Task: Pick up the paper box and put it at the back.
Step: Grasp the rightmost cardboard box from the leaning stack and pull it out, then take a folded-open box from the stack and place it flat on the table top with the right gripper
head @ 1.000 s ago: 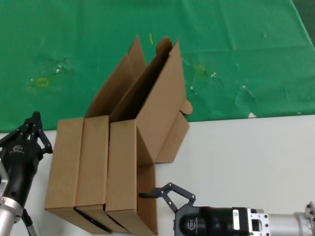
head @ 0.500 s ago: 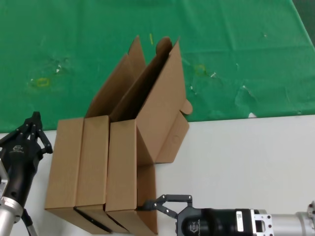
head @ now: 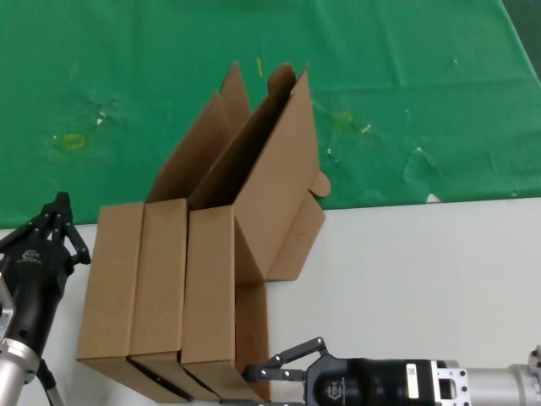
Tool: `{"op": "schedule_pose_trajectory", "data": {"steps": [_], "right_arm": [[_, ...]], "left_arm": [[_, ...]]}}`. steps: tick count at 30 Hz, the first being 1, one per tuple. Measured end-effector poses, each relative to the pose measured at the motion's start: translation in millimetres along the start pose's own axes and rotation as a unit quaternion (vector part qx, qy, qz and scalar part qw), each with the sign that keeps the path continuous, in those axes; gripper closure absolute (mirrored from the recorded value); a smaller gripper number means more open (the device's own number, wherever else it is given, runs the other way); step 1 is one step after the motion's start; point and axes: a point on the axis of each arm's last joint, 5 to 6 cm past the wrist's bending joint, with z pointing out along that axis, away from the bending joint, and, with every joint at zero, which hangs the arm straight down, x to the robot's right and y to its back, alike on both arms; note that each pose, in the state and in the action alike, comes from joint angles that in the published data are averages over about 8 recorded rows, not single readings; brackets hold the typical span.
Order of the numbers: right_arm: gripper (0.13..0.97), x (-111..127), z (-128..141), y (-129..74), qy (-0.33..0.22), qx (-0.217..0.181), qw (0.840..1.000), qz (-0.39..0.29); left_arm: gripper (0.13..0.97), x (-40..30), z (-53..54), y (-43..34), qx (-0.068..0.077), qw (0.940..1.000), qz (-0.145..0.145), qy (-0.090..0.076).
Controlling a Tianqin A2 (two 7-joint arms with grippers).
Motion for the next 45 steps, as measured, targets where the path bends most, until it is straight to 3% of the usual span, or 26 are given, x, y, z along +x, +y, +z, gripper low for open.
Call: {"op": "schedule_pose_trajectory", "data": {"steps": [11, 20, 28, 32, 36, 41, 45], "right_arm": [[0.911, 0.5, -3.5, 1.4, 0.001, -0.002, 1.000, 0.006], [0.945, 1.8, -8.3, -1.7, 0.015, -0.001, 1.000, 0.011], [0.946, 15.4, -45.5, -36.3, 0.048, 0.019, 0.999, 0.003], [0.946, 39.0, -78.1, -65.6, 0.075, 0.014, 0.997, -0.009], [0.946, 76.2, -107.8, -93.8, 0.111, -0.018, 0.993, -0.037], [0.946, 129.6, -134.3, -121.1, 0.149, -0.087, 0.981, -0.090], [0.946, 172.4, -145.6, -134.2, 0.172, -0.161, 0.961, -0.142]], "left_arm": [[0.953, 0.0, 0.0, 0.0, 0.000, 1.0000, 0.000, 0.000], [0.953, 0.0, 0.0, 0.0, 0.000, 1.0000, 0.000, 0.000], [0.953, 0.0, 0.0, 0.0, 0.000, 1.0000, 0.000, 0.000], [0.953, 0.0, 0.0, 0.0, 0.000, 1.0000, 0.000, 0.000], [0.953, 0.0, 0.0, 0.0, 0.000, 1.0000, 0.000, 0.000], [0.953, 0.0, 0.0, 0.0, 0.000, 1.0000, 0.000, 0.000], [0.953, 0.0, 0.0, 0.0, 0.000, 1.0000, 0.000, 0.000]]}}
